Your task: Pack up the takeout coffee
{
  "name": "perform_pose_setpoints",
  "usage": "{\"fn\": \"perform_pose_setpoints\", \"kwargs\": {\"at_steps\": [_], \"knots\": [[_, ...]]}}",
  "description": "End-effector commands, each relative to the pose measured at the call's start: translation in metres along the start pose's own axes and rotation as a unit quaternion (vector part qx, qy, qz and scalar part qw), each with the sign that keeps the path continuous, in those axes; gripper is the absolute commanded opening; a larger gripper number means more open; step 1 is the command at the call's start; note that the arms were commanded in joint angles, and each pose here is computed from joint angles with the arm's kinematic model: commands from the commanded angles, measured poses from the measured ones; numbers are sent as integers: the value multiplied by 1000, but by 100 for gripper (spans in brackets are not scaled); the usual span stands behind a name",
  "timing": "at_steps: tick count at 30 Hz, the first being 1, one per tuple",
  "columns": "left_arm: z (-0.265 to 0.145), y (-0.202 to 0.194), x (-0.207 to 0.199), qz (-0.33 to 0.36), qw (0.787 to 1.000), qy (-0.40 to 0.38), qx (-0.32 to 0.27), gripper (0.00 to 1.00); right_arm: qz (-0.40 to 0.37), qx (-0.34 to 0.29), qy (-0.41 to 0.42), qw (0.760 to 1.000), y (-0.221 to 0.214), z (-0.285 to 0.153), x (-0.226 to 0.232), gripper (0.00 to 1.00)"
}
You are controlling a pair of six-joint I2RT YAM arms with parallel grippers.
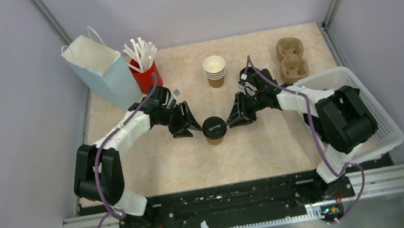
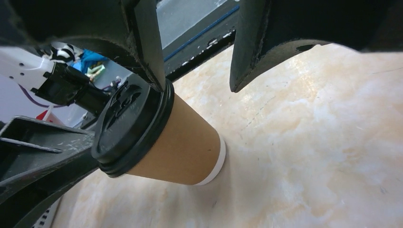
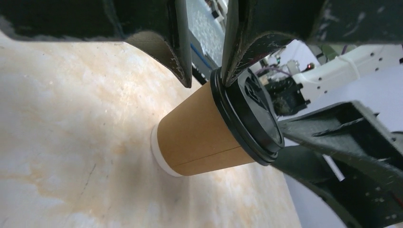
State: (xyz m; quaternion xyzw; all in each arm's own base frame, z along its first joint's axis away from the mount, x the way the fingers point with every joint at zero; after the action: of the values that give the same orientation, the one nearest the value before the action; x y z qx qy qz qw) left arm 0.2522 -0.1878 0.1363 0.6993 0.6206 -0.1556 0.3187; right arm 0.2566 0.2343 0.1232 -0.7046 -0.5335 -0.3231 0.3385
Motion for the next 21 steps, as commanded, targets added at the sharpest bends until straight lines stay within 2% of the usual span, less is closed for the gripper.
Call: {"fn": "perform_pose_setpoints", "kwargs": {"at_steps": [1,11,13,18,21], "knots": [[-21,24,-14,33,998,22,-41,59,-28,-40,-7,999,13,-5,19,31],[-23,22,-13,30,998,24,-42,60,-54,-39,11,998,19,-15,43,37],[-27,23,-16,40,998,22,-48,63,-64,-40,6,997,18,-18,42,40],[-29,36,-37,94,992,-55,-71,83,-94,-12,37,995,4,-17,39,71],[-18,44,-35,91,992,-64,-56,85,-100,3,45,994,-5,-11,35,78]]}}
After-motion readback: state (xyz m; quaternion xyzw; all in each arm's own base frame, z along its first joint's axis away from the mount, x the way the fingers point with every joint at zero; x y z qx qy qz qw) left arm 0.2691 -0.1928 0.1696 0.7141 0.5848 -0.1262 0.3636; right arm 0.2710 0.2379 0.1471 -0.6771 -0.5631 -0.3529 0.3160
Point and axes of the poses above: each gripper's point midway between its finger pads, its own z axis out along the fingers, its own x axis along the line the jaws close on, y = z × x, the point moved 5 cm from there along -z, back along the fingers, and after that the axes turned 12 degrees about z, right-handed, at the moved point
